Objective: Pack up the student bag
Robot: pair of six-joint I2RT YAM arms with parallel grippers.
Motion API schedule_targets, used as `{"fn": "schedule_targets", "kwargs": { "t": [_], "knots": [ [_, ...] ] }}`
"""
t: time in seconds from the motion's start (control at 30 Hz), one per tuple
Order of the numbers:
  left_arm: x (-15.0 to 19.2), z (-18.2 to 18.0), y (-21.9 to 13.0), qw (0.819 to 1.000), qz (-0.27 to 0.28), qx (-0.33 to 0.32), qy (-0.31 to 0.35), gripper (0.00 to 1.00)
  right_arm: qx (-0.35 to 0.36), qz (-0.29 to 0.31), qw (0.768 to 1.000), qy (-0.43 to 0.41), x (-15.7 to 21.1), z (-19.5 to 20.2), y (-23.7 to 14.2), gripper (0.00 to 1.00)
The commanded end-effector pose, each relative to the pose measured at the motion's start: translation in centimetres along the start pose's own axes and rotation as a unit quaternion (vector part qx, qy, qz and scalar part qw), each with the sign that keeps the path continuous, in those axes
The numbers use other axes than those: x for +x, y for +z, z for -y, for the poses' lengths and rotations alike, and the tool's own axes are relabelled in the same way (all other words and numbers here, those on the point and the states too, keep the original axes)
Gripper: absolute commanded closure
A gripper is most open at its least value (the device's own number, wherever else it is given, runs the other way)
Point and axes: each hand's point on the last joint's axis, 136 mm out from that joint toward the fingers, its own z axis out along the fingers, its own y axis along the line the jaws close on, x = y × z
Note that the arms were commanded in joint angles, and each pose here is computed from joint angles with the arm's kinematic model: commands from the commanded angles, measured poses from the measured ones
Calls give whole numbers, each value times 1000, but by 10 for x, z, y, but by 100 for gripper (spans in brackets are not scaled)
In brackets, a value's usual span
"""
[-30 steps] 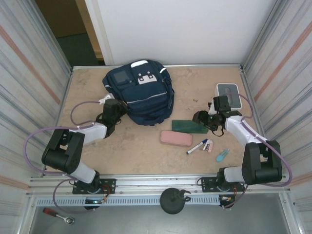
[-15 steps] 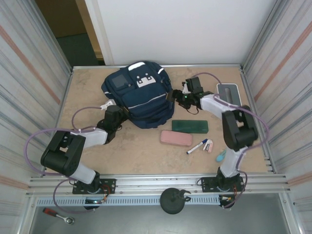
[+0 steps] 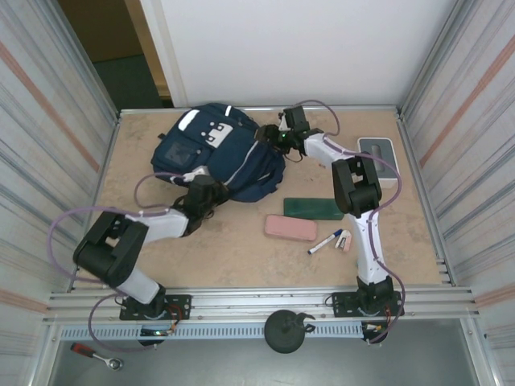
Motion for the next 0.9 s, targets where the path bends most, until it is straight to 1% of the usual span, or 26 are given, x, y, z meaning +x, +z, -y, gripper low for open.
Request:
{"fn": "schedule_targets", "kwargs": {
  "t": [0.0, 0.07, 0.13, 0.2, 0.23, 0.3, 0.37, 0.47, 0.57, 0.63, 0.67, 0.73, 0.8, 0.83, 0.87],
  "knots": [
    [2, 106, 17, 986, -52, 151, 56, 80, 6, -23, 1000, -7, -11, -5, -24, 31],
    [10, 138, 26, 974, -87, 195, 76, 69, 38, -3, 999, -15, -30, 9, -49, 30],
    [17, 168, 24, 958, -109, 239, 118, 59, 68, 15, 997, -24, -43, 21, -78, 29],
    [21, 184, 14, 944, -109, 259, 172, 52, 90, 29, 995, -36, -50, 28, -102, 29],
    [22, 188, 6, 937, -102, 264, 206, 49, 106, 26, 993, -38, -44, 36, -114, 29],
    [19, 182, -6, 926, -79, 255, 267, 45, 112, 29, 992, -45, -34, 37, -131, 29],
    [7, 164, -16, 919, -48, 221, 322, 41, 93, 20, 994, -48, -15, 32, -138, 29],
    [-10, 132, -27, 888, -14, 157, 433, 37, 73, -4, 996, -50, 22, 24, -140, 30],
    [-25, 97, -29, 849, -17, 96, 519, 34, 73, -33, 995, -64, 60, 19, -131, 32],
    [-28, 76, -24, 816, -26, 67, 574, 34, 68, -54, 994, -68, 81, 18, -120, 34],
    [-25, 68, -20, 794, -36, 60, 604, 34, 66, -59, 994, -66, 88, 19, -116, 35],
    [-15, 48, -11, 736, -64, 47, 672, 34, 72, -70, 993, -54, 97, 29, -110, 37],
    [-5, 28, -3, 692, -100, 36, 714, 34, 77, -80, 993, -46, 105, 38, -109, 38],
    [-4, 19, 1, 681, -115, 30, 723, 35, 78, -82, 993, -44, 107, 41, -109, 38],
    [-3, 12, 4, 678, -126, 27, 724, 35, 80, -85, 992, -43, 109, 43, -110, 38]
  ]
}}
